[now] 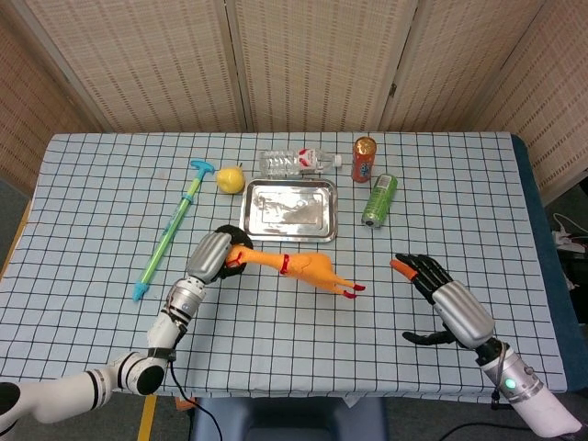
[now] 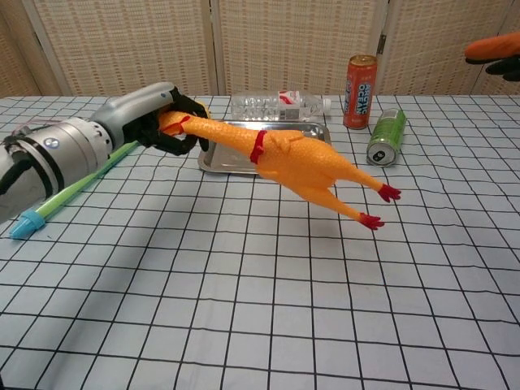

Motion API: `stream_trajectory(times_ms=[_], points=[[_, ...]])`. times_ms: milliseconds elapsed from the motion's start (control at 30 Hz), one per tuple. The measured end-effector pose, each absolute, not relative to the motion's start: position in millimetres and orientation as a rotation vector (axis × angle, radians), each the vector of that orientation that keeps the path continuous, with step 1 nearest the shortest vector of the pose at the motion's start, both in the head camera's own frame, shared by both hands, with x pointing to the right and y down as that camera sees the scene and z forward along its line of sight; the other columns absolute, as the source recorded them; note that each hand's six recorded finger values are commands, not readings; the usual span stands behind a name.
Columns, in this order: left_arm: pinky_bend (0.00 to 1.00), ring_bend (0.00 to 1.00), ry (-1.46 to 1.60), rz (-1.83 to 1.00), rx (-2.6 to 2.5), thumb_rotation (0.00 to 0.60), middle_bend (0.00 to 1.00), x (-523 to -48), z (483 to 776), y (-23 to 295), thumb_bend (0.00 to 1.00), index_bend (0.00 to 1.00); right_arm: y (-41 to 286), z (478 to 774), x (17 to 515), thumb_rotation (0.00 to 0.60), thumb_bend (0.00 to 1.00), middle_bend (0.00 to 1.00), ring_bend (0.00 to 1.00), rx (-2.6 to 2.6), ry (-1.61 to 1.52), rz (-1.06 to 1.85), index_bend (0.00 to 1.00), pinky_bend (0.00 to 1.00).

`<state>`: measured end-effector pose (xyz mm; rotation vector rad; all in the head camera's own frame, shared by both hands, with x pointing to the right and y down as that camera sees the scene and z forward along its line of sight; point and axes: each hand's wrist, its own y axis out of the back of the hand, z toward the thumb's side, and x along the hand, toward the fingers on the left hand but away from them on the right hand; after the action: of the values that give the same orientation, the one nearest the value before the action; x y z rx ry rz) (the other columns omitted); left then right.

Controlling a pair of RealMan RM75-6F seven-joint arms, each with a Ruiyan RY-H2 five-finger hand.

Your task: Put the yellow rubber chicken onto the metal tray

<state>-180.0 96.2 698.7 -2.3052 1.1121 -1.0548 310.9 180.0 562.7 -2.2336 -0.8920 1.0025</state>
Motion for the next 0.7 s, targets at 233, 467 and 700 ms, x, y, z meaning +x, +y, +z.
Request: stream_trajectory(times_ms=[233, 467, 700], points=[[0.20, 0.27, 1.226, -1.133, -2.360, 0.600, 0.49, -167, 727, 47, 0.77, 0.71, 172, 576, 338, 0.600, 0.01, 0.00, 0.00, -2.176, -0.925, 1.115, 0.00, 0.00], [0.20, 0.27, 1.282, -1.211, -2.349, 0.600, 0.50, -159, 754, 17, 0.77, 0.71, 167, 583, 349, 0.600, 0.01, 0.00, 0.00, -2.157, -0.928, 1.156, 0.00, 0.00], [0.19, 0.27, 1.290, -1.276, -2.260, 0.600, 0.47, -164, 776, 4, 0.72, 0.60, 166, 586, 353, 0.600, 0.01, 0.00, 0.00, -2.136, -0.921, 1.170, 0.00, 0.00]])
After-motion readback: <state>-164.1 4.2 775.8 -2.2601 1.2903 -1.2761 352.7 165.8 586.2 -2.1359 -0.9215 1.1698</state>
